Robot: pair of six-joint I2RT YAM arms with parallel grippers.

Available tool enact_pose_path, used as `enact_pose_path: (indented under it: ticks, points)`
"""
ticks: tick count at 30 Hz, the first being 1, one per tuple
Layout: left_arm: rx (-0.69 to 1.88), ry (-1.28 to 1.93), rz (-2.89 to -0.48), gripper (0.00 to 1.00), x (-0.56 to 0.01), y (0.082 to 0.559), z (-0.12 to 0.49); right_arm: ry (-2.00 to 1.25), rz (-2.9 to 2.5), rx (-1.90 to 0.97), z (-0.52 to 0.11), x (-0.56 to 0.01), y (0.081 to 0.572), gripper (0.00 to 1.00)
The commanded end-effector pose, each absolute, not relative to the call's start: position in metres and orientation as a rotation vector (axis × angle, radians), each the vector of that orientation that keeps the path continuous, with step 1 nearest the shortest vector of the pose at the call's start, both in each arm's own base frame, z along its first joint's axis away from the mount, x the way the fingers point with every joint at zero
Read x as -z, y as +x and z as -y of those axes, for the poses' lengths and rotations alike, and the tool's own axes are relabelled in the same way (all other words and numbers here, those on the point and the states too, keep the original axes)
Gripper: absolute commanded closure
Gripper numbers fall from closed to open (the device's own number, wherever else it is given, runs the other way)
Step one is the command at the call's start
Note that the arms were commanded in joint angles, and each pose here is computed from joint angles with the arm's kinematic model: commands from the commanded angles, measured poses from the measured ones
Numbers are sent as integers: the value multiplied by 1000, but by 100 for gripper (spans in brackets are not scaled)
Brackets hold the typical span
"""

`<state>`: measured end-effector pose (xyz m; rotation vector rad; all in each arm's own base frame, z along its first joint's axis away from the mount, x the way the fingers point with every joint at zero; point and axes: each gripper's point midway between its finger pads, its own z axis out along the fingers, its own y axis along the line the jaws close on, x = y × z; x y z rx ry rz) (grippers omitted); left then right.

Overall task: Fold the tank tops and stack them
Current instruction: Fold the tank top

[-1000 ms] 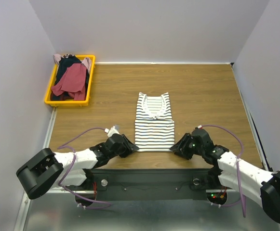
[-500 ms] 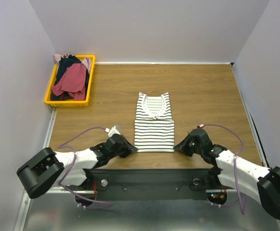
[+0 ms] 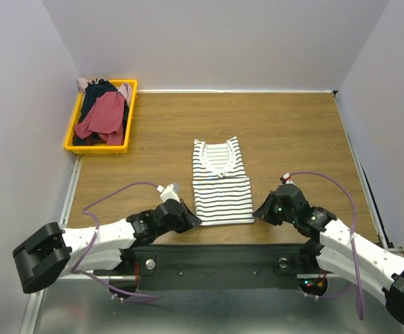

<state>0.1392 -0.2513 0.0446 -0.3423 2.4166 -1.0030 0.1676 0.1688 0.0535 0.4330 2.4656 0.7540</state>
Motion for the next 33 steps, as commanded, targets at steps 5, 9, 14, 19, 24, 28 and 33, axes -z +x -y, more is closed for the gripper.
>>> enact_pose_path:
  ticks: [5, 9, 14, 19, 24, 28, 33]
  points:
    - [922, -360, -2442, 100, -36, 141, 249, 483, -2579, -636, -153, -22, 146, 66]
    - [926, -374, -2447, 100, -32, 140, 248, 502, -2585, -658, -156, -14, 145, 57]
    - [931, -379, -2449, 100, -31, 138, 247, 522, -2611, -706, -165, -4, 140, 55]
    - [926, -385, -2454, 100, -28, 137, 246, 527, -2614, -702, -166, 1, 136, 54]
    - [932, -380, -2452, 100, -29, 138, 247, 536, -2639, -644, -162, 12, 130, 58]
    - [934, -376, -2452, 100, -30, 137, 248, 547, -2645, -597, -157, 20, 130, 67]
    - [949, -345, -2447, 100, -34, 136, 251, 499, -2587, -617, -163, 3, 144, 89]
